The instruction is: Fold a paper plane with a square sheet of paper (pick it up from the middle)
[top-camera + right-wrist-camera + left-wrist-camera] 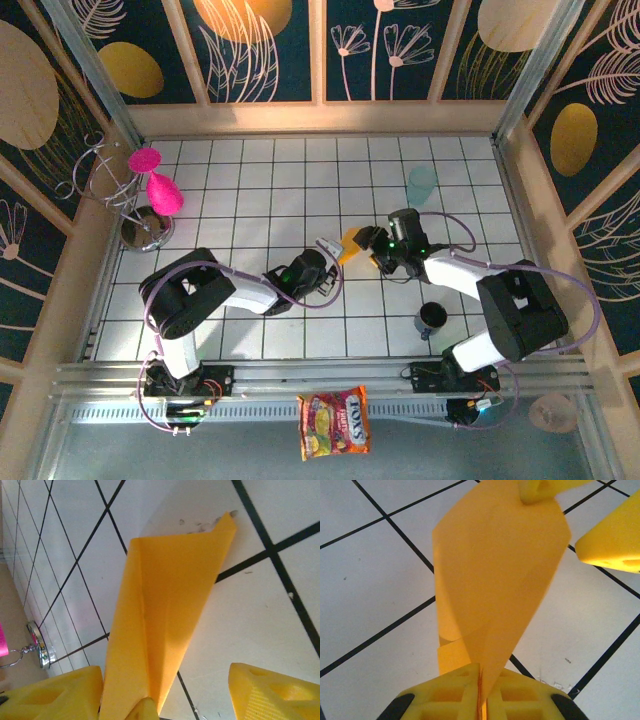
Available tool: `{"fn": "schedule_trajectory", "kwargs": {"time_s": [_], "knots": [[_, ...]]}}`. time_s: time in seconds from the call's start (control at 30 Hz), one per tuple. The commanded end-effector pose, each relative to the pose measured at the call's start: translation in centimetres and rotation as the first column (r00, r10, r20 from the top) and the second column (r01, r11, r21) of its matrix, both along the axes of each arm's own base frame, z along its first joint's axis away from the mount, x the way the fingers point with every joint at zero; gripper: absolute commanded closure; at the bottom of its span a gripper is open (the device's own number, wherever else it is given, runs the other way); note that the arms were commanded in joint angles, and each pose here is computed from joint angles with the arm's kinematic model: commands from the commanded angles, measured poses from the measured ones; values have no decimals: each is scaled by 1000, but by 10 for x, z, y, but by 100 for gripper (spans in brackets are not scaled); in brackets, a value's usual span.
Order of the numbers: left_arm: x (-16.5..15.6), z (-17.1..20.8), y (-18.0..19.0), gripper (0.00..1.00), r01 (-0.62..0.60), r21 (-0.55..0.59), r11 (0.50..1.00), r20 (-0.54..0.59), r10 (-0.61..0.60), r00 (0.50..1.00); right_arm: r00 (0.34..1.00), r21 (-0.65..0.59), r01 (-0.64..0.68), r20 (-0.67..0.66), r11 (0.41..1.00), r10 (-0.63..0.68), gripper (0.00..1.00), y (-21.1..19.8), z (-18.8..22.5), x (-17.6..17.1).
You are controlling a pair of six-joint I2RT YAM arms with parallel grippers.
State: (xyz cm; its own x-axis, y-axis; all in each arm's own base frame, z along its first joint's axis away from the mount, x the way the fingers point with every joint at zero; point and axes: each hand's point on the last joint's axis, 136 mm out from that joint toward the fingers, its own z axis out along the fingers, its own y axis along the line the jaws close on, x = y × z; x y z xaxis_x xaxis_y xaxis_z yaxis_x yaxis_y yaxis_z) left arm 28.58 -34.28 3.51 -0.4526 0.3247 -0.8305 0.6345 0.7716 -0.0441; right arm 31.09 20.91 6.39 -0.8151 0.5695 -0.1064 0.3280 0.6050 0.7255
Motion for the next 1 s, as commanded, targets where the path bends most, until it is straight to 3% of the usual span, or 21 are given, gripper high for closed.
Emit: {"fn": "schedule_trajectory", "kwargs": {"time_s": [0.0, 0.13, 0.57, 0.97], "knots": [[0, 3, 4, 88, 2, 15, 1000, 17, -2, 1000, 1000, 29, -14, 3, 999, 14, 34, 11, 3, 7], [-1, 1, 4, 88, 5, 14, 1000, 13, -5, 1000, 1000, 33, -20, 9, 999, 20, 35, 14, 5, 8], [-6, -6, -1, 87, 39, 18, 999, -11, -39, 999, 993, -34, -116, -8, 993, 115, 54, 22, -2, 14], [-11, -16, -3, 87, 65, 23, 998, -42, -64, 997, 986, -140, -162, -48, 977, 157, 86, 13, -16, 14]]}}
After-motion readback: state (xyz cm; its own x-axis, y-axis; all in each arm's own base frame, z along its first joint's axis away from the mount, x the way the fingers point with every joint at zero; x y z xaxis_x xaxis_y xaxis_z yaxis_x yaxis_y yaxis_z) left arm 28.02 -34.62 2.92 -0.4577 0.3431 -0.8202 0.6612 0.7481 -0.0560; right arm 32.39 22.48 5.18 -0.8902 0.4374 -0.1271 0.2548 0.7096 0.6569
